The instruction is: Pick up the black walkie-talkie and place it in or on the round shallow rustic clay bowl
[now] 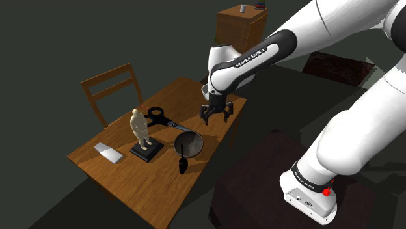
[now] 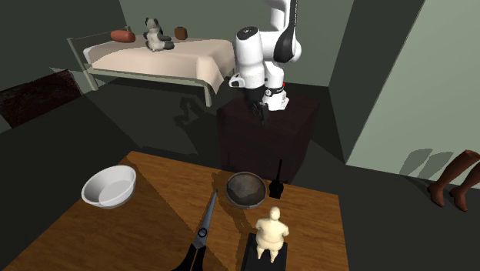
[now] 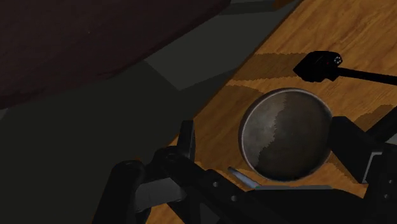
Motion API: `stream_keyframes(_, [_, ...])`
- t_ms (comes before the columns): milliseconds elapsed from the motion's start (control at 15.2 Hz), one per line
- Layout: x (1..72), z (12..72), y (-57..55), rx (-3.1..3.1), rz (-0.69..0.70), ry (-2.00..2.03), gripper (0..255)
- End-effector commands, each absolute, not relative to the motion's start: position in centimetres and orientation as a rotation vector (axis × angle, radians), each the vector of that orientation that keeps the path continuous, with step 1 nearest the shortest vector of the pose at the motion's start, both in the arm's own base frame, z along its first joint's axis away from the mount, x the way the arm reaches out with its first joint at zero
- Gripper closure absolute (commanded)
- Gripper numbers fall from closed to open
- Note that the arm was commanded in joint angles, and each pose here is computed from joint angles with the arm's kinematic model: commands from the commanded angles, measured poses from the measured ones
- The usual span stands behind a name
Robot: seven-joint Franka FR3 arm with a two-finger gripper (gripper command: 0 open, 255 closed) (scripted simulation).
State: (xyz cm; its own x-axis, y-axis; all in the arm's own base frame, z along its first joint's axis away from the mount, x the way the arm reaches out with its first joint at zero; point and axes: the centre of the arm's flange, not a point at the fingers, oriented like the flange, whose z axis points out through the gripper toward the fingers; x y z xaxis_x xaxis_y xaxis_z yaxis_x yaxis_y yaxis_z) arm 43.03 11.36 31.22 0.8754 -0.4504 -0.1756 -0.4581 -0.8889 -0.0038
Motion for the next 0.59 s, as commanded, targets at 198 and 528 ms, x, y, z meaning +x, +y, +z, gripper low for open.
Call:
stream_keyframes(198, [45.6, 25.8, 14.4, -2.952, 0.337, 0.829, 0])
stream_keyframes(528, [48.0, 20.1, 17.2, -2.902, 0.41, 0.927, 0])
